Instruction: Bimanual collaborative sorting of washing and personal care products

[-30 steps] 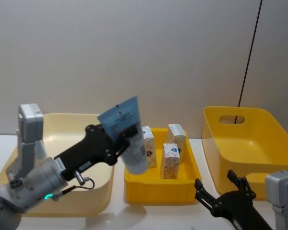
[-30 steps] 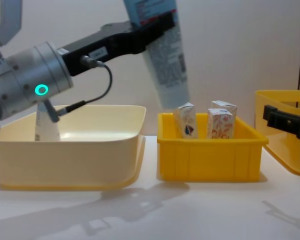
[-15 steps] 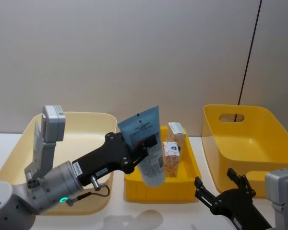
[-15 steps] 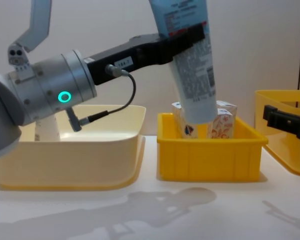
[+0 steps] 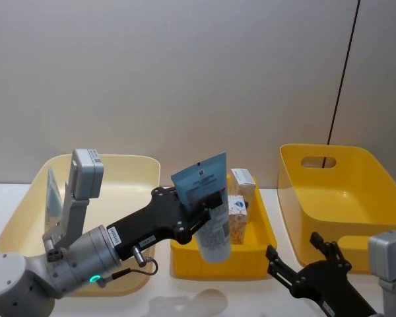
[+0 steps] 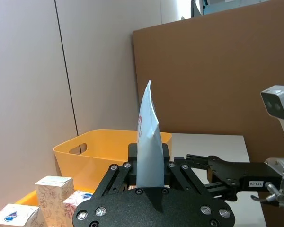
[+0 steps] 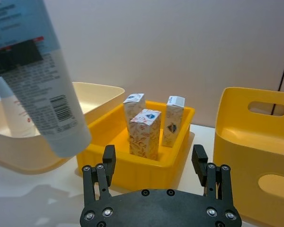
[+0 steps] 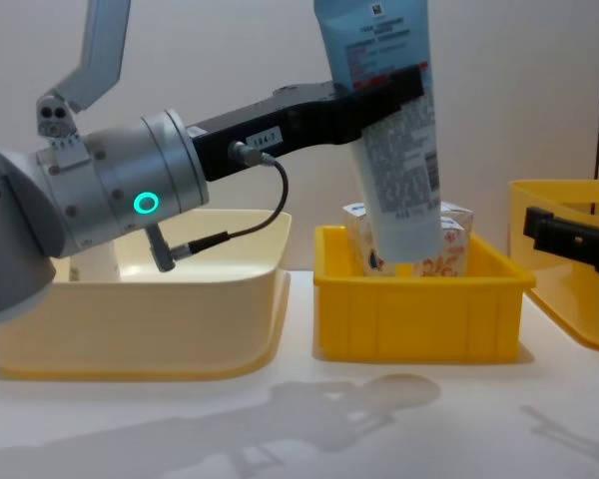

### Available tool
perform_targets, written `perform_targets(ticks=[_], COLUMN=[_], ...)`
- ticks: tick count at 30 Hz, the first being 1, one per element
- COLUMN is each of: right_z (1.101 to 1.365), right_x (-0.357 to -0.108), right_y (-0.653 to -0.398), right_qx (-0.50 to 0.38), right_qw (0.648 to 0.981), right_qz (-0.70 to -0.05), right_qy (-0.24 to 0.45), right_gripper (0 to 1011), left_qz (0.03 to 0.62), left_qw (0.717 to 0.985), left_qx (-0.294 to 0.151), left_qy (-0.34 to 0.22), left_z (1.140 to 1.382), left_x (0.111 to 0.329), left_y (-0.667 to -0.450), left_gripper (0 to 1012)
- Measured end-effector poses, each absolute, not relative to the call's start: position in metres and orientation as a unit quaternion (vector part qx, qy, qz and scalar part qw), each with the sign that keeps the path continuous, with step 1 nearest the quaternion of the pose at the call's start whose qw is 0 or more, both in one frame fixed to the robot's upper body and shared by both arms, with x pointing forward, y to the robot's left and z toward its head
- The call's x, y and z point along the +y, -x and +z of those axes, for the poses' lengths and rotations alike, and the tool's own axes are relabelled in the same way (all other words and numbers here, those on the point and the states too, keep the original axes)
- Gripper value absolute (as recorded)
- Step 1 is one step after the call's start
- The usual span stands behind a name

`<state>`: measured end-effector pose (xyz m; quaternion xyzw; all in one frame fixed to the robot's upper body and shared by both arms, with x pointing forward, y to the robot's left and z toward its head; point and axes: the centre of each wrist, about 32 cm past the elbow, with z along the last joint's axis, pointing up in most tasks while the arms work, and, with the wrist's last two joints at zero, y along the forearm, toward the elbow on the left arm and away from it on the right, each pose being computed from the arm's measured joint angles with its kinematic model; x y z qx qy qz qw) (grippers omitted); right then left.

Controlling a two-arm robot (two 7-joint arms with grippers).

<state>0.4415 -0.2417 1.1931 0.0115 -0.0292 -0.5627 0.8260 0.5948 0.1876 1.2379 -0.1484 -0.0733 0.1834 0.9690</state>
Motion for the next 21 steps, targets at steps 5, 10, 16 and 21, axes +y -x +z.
perform_targets(ticks=[5,10,16,21], right_z=[1.200,1.208,1.217,1.227], right_x=[-0.249,-0.257,-0.266,-0.272], right_y=[-0.439,-0.437,-0.436,-0.438], right_qx=[-0.021,-0.012,-0.005,-0.007], right_qw=[0.840,0.858,0.876,0.893], right_qz=[-0.542,-0.514,-0.483,-0.450], right_qy=[-0.010,-0.006,0.002,0.013], right_gripper=[1001,1001,1001,1001], left_qz=[0.184,0.185,0.185,0.185], left_qw=[0.969,0.969,0.969,0.969], left_qx=[-0.073,-0.073,-0.073,-0.073], left_qy=[0.146,0.145,0.144,0.143], left_z=[1.238,1.237,1.237,1.237], left_x=[0.186,0.186,0.185,0.185], left_y=[-0.595,-0.594,-0.594,-0.594], left_gripper=[250,250,249,250])
